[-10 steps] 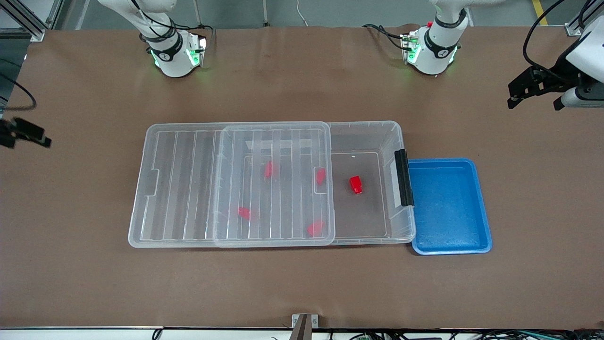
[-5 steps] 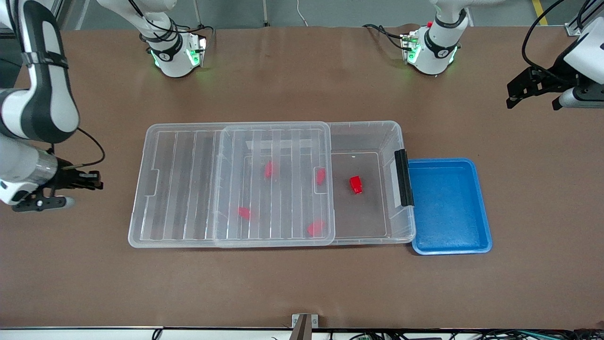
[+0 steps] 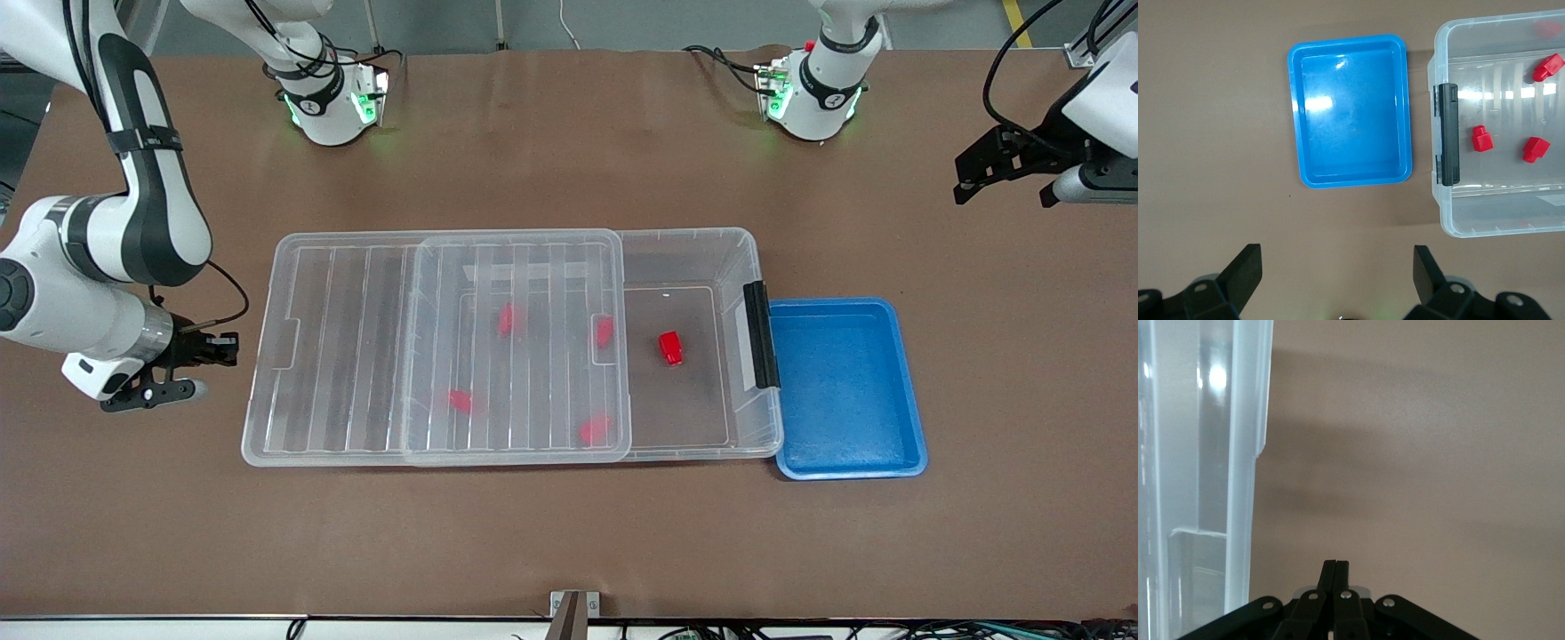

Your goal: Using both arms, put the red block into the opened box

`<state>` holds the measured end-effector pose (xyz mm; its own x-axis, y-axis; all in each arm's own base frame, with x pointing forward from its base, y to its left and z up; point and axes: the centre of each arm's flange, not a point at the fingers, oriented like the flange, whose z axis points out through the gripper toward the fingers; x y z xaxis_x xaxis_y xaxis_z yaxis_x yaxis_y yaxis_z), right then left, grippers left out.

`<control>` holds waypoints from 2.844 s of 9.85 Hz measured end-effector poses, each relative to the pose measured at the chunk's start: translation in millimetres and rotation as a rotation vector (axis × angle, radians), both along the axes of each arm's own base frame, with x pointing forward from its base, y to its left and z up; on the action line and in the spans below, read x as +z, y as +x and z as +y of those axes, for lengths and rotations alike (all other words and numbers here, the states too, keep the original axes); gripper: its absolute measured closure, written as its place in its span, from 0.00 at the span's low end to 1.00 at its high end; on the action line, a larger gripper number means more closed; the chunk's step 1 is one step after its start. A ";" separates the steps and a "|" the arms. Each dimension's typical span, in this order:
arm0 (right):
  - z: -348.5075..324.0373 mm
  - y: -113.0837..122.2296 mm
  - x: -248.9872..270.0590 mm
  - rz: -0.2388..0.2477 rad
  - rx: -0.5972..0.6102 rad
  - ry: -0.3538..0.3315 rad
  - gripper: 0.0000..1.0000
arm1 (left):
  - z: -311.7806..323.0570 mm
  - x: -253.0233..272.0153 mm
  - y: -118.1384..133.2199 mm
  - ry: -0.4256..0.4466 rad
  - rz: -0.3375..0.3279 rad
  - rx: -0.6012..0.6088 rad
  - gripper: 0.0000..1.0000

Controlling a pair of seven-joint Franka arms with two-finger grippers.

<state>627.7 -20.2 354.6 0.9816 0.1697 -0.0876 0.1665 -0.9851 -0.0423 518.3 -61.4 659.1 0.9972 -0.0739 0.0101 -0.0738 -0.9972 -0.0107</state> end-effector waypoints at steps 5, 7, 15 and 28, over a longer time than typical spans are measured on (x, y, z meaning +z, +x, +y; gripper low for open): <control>37.3 0.5 -8.8 0.014 0.002 0.093 0.99 | 2.9 1.2 -0.4 0.000 -0.002 0.005 0.00; 48.6 1.0 -9.6 0.016 -0.022 0.144 0.99 | 3.0 1.4 -0.5 0.000 -0.003 0.005 0.00; 181.2 6.3 -15.8 0.053 -0.138 0.173 0.99 | 9.3 1.5 0.1 -0.001 -0.003 0.017 0.00; 29.6 9.7 171.2 -0.088 -0.332 0.036 0.01 | 8.4 3.1 -0.1 -0.001 -0.004 0.015 0.00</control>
